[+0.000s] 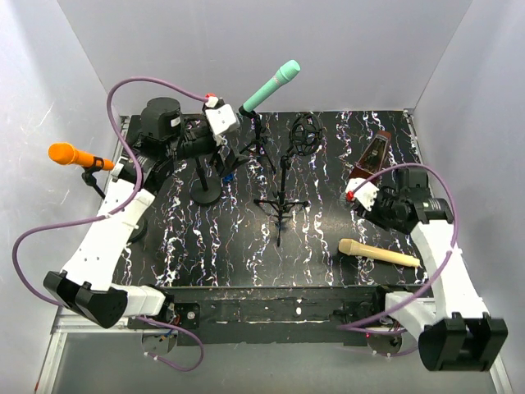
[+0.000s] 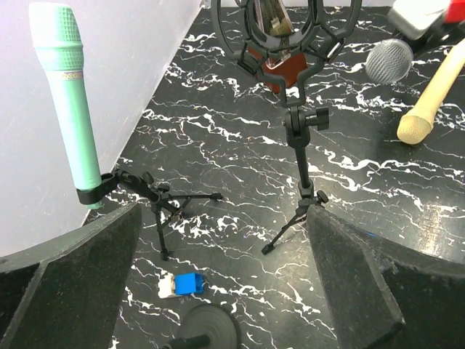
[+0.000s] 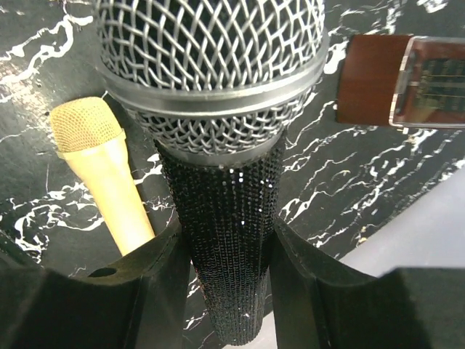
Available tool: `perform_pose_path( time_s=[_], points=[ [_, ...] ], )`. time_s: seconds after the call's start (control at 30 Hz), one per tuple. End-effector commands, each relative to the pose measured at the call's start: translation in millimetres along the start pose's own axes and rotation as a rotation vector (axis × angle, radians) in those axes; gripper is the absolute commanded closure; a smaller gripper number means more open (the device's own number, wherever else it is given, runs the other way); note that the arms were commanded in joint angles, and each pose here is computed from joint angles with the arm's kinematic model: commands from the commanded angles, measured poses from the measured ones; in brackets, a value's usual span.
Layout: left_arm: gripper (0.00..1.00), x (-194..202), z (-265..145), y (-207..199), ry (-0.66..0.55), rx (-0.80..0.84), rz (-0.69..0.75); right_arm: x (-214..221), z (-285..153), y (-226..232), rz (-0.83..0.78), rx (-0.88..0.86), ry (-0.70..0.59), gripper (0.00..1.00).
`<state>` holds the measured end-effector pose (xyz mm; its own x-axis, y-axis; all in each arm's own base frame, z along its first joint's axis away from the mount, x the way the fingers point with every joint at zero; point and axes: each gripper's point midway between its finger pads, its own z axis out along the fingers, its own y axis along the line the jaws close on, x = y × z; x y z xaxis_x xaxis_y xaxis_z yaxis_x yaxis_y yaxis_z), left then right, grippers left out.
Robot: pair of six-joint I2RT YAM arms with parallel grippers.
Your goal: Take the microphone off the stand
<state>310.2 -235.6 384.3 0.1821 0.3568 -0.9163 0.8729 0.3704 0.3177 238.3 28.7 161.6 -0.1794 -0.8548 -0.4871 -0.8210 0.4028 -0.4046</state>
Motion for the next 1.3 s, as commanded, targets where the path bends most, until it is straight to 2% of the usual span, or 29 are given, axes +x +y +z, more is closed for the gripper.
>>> perform_pose_path(
  time_s=[0.0, 0.2, 0.37, 0.73, 0.83, 0.97, 1.13, 1.27],
  points=[
    [0.03, -29, -13, 0, -0.061, -0.020, 0.006, 14, 13, -14, -0.089, -0.071, 0.085, 0.99],
    [0.03, -32, -15, 1, -0.045, -0.025, -0.001, 54, 52, -14, -0.121, -0.218, 0.239, 0.99],
    [0.03, -32, -17, -1, -0.026, -0.025, 0.025, 88, 69, -22, -0.073, -0.289, 0.317, 0.99],
    [0.02, -29, -15, 3, -0.006, -0.037, 0.035, 121, 92, -13, -0.173, -0.410, 0.392, 0.97],
    [0.02, -28, -15, 3, -0.003, -0.037, 0.038, 133, 99, -8, -0.154, -0.428, 0.438, 0.95],
    [0.02, -28, -15, 3, -0.001, -0.041, 0.039, 131, 99, -5, -0.106, -0.423, 0.435, 0.91],
    [0.02, -26, -13, 2, -0.002, -0.028, 0.039, 123, 100, 3, -0.056, -0.438, 0.392, 0.68],
    [0.02, -27, -11, 3, -0.006, -0.026, 0.038, 110, 94, 5, -0.006, -0.439, 0.348, 0.36]
  ],
)
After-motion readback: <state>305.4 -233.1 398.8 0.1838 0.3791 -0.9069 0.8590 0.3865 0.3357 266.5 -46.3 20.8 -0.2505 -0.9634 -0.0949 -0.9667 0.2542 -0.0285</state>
